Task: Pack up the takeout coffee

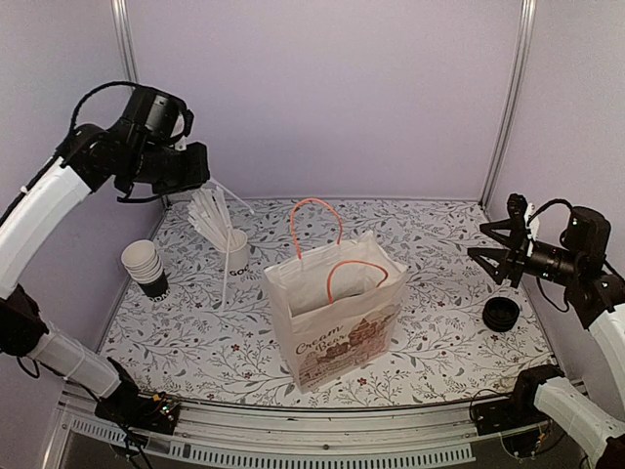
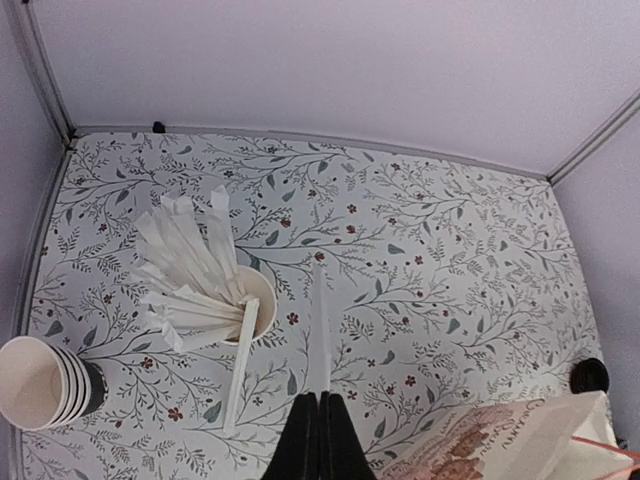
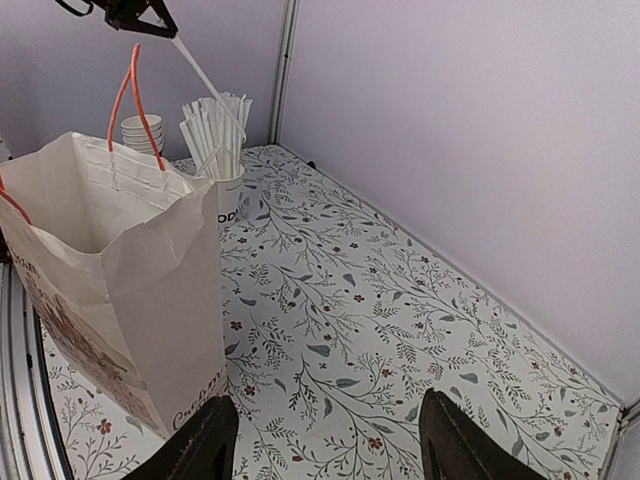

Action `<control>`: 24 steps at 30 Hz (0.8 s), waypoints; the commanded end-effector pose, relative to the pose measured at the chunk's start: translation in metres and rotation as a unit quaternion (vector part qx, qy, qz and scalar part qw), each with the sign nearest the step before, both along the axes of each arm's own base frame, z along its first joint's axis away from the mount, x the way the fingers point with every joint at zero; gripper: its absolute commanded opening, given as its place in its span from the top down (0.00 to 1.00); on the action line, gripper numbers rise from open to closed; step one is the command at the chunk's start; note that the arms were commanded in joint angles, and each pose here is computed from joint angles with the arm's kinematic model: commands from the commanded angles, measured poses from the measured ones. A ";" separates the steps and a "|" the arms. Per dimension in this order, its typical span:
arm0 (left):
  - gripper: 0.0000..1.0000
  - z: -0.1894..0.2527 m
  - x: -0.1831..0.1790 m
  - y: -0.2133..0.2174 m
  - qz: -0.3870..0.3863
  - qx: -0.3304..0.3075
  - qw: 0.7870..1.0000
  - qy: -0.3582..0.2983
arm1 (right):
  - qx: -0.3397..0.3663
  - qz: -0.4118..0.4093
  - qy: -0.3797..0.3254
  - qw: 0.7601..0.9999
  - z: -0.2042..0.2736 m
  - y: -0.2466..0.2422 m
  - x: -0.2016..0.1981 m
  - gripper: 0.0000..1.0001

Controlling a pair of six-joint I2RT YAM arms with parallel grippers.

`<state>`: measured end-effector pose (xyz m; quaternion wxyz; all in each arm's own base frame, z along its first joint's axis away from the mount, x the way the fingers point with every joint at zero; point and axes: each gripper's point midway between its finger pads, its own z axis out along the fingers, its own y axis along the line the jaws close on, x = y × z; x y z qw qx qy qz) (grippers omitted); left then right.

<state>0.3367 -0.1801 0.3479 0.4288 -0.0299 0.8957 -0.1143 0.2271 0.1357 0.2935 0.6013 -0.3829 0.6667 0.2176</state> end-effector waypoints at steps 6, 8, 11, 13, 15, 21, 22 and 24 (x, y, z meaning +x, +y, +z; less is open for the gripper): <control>1.00 0.058 -0.093 -0.002 -0.097 -0.054 0.994 0.003 | -0.010 -0.021 -0.006 1.000 -0.005 -0.007 0.008 0.35; 1.00 0.066 -0.107 -0.014 -0.148 -0.086 0.985 -0.007 | -0.011 -0.023 -0.004 1.000 -0.006 -0.008 0.009 0.35; 1.00 0.077 -0.131 -0.033 -0.238 -0.126 0.963 -0.018 | -0.012 -0.021 -0.001 1.000 -0.008 -0.008 0.009 0.35; 1.00 0.085 -0.144 -0.036 -0.267 -0.141 0.953 -0.021 | -0.012 -0.021 0.002 1.000 -0.010 -0.008 0.009 0.35; 1.00 0.090 -0.155 -0.037 -0.290 -0.152 0.945 -0.021 | -0.013 -0.021 0.004 1.000 -0.011 -0.008 0.010 0.35; 1.00 0.081 -0.176 -0.037 -0.315 -0.153 0.936 0.026 | -0.012 -0.017 0.006 1.000 -0.012 -0.008 0.010 0.35; 1.00 0.082 -0.178 -0.035 -0.313 -0.153 0.937 0.028 | -0.012 -0.016 0.007 1.000 -0.013 -0.008 0.010 0.35; 1.00 0.085 -0.183 -0.029 -0.309 -0.152 0.938 0.031 | -0.013 -0.017 0.008 1.000 -0.013 -0.008 0.010 0.35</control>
